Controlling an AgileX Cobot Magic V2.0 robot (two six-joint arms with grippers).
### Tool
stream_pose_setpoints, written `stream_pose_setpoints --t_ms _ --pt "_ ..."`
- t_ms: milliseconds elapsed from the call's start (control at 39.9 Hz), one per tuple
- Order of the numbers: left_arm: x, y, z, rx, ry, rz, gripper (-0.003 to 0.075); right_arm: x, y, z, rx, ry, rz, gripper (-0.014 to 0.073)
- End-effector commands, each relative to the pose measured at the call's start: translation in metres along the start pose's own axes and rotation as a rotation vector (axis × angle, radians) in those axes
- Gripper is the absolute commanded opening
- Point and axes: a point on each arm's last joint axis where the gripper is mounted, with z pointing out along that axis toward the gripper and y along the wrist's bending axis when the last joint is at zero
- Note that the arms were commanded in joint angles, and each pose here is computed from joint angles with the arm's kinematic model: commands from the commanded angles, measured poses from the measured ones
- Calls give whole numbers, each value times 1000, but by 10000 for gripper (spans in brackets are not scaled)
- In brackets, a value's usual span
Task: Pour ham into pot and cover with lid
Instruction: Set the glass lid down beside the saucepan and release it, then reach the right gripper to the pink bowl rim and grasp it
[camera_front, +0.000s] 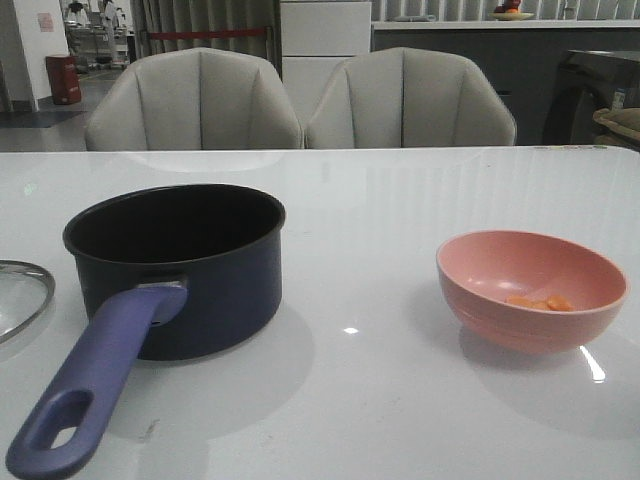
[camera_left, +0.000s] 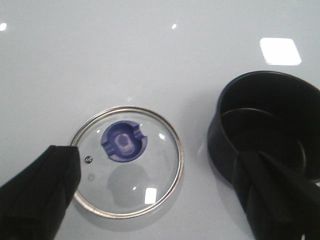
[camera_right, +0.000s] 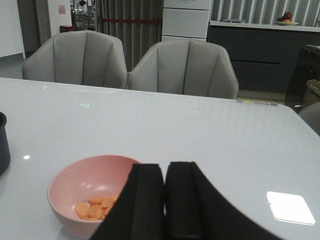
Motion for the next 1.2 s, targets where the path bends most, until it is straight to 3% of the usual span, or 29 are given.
stream_pose_setpoints --t_ms 0,125,577,677,853,928,1054,1179 --pt "-2 -9 -20 61 -195 88 659 -5 0 -2 2 -93 -13 160" --pt "13 -12 -40 114 -271 137 659 -5 0 -2 2 -93 -13 160" --pt "69 -2 -80 188 -546 67 645 -5 0 -2 2 -93 -13 160" --pt "72 -1 -84 191 -575 66 536 -5 0 -2 2 -93 -13 160" --pt "75 -1 -82 188 -539 70 99 -7 0 -2 1 -109 -13 160" --pt "75 -1 -82 184 -535 75 144 -10 0 -2 -2 -144 -13 160" --pt "80 -1 -79 187 -479 72 143 -21 1 -4 -8 -244 -1 160" --pt "83 0 -78 167 -441 70 143 -31 0 -3 -3 -210 53 160"
